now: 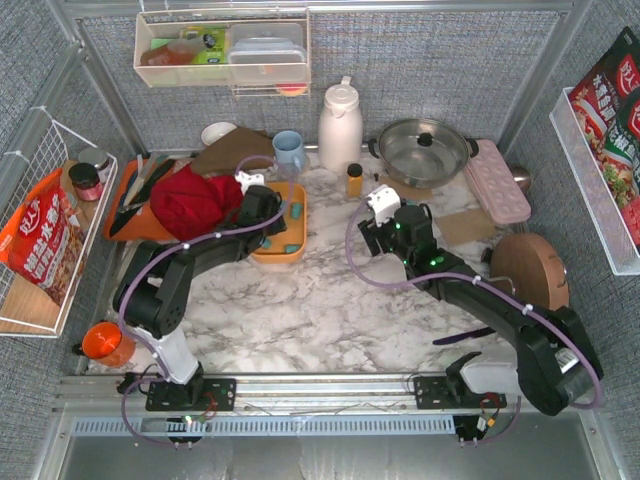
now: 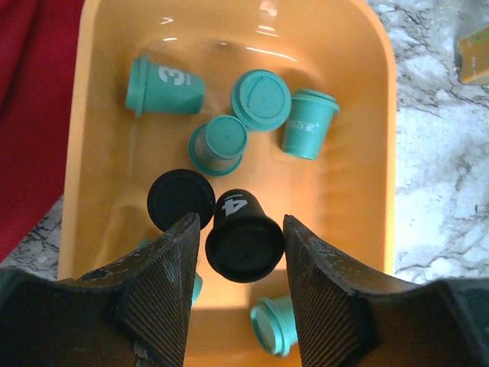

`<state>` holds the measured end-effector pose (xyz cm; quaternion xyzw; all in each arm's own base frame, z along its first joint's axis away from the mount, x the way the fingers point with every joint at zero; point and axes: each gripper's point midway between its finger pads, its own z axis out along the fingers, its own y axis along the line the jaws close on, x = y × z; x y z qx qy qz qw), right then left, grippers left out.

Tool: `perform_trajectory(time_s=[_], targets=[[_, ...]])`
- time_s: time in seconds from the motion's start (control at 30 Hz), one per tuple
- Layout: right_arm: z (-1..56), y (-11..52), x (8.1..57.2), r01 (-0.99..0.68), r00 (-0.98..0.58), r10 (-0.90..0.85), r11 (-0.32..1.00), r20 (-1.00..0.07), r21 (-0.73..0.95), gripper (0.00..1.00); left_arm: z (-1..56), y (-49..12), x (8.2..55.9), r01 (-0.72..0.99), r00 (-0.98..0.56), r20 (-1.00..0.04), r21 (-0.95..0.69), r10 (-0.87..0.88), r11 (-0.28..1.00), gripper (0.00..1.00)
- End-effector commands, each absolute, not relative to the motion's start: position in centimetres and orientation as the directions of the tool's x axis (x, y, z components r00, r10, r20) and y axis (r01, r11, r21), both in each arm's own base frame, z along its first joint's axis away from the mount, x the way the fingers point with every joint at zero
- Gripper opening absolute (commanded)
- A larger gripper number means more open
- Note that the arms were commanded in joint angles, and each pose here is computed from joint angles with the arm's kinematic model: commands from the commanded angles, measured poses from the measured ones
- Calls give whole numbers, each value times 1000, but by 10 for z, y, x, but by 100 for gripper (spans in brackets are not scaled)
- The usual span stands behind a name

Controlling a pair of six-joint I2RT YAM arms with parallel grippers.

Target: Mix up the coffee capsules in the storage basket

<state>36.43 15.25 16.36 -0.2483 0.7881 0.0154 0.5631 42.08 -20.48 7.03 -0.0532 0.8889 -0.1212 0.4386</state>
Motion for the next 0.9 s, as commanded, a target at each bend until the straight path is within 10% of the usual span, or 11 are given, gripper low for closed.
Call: perform_trajectory(time_s=[0.0, 0.87], targets=[[161, 146, 375, -350, -305, -313, 915, -900, -200, 71, 78, -202, 435, 5, -564, -798, -262, -214, 965, 57], [96, 137, 445, -288, -576, -227, 955, -785, -65, 68, 175, -189, 377, 149, -448, -853, -368, -269, 918, 99]])
